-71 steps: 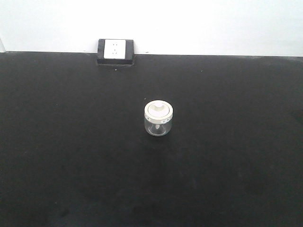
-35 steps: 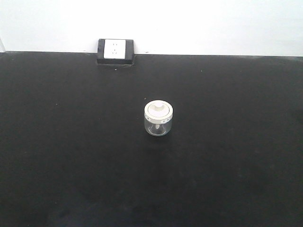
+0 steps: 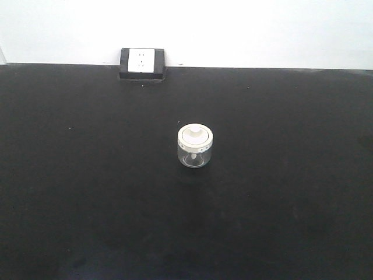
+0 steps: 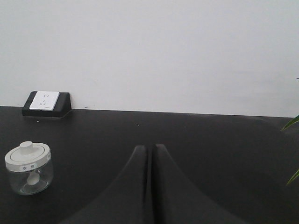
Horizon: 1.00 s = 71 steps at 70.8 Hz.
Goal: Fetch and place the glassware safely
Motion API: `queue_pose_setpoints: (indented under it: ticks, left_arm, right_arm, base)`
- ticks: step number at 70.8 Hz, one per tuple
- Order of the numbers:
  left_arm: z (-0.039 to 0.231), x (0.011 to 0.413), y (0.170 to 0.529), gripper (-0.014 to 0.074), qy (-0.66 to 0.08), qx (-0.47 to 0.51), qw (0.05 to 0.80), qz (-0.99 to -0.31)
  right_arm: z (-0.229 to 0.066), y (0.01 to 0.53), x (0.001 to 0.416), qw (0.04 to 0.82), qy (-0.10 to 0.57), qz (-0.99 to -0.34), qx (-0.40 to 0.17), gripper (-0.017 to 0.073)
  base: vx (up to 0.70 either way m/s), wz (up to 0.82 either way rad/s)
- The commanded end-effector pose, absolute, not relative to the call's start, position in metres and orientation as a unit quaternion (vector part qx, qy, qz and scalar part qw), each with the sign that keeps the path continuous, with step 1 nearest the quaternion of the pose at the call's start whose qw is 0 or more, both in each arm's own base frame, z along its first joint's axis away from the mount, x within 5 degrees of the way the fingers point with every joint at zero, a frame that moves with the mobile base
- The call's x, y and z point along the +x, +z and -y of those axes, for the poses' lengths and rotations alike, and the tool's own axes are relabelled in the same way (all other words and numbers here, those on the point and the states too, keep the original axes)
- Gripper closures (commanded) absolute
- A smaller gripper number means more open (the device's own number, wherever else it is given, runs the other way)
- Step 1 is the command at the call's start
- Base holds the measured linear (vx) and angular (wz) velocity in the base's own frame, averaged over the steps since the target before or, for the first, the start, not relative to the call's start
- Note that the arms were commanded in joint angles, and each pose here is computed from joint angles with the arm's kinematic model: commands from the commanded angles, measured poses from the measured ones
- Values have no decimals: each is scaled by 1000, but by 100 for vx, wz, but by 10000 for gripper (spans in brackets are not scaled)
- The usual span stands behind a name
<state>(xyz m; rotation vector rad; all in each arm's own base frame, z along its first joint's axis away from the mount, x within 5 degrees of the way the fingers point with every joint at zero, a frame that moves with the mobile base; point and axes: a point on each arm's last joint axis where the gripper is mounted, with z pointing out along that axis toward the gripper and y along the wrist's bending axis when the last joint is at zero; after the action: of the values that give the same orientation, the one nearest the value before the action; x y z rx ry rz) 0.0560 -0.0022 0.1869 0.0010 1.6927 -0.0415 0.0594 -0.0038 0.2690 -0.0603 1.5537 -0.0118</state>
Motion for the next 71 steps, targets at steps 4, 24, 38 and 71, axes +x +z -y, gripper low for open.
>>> queue_pose_setpoints:
  ticks: [4, 24, 38, 71]
  left_arm:
    - [2, 57, 185, 601, -23, -4, 685, -728]
    - [2, 57, 185, 601, -23, -4, 685, -728]
    - [2, 57, 185, 601, -23, -4, 685, -728]
    - [2, 57, 185, 601, -23, -4, 685, -728]
  right_arm:
    - [1, 280, 59, 731, -4, -681, -43, 563]
    - [1, 280, 59, 731, -4, -681, -43, 563]
    - [1, 279, 59, 728, 14, -684, -30, 563]
    - [2, 269, 60, 714, -4, -700, 9, 563]
  base:
    - [0, 0]
    - [0, 0]
    - [0, 0]
    - [0, 0]
